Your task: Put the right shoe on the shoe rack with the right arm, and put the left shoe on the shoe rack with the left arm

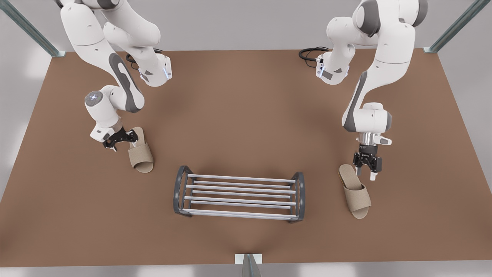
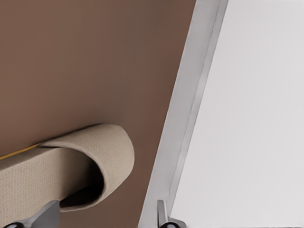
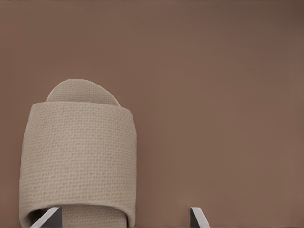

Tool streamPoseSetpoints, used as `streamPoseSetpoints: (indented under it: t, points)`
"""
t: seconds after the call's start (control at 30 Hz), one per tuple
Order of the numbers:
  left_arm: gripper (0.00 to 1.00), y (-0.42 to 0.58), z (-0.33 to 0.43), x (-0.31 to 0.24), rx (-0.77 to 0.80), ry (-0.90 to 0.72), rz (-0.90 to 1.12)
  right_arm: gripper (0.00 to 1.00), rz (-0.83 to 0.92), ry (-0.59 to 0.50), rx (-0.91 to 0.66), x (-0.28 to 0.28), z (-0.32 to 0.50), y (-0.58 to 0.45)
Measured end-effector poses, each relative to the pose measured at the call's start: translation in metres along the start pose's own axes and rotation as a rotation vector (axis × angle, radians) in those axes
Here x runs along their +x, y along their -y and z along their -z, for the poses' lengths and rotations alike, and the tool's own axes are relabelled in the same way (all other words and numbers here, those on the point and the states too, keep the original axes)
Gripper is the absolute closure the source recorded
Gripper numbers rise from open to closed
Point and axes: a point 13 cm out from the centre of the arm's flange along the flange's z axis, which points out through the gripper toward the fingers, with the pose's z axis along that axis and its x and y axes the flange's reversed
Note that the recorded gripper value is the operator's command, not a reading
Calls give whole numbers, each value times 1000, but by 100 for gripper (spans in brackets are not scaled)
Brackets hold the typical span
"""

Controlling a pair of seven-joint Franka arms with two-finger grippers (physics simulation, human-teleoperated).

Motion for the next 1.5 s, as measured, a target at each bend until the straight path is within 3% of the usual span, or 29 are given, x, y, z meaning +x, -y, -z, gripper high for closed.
streamPoseSetpoints:
  t: [0.4,1.07,1.1,1.17,1.27,1.3,1.4,1.47,1.5]
  points:
    - [0,-18,-33,-2,-9,-8,-137,0,57,-2,22,18,-19,8]
    - [0,-6,-79,1,31,-21,-239,0,169,28,10,-7,-57,-19]
    - [2,-6,-81,2,33,-23,-241,0,170,31,12,-8,-57,-19]
    - [34,-6,-83,3,34,-25,-243,0,171,38,16,-11,-56,-18]
    - [34,-4,-85,6,36,-29,-247,0,173,44,20,-13,-55,-17]
    - [34,-5,-85,6,36,-29,-247,3,175,46,20,-14,-55,-17]
    - [34,-10,-86,7,29,-31,-250,37,184,56,18,-19,-53,-21]
    - [34,-15,-87,6,23,-31,-251,50,191,67,18,-24,-49,-24]
    - [49,-16,-88,7,21,-32,-251,57,193,76,22,-29,-45,-23]
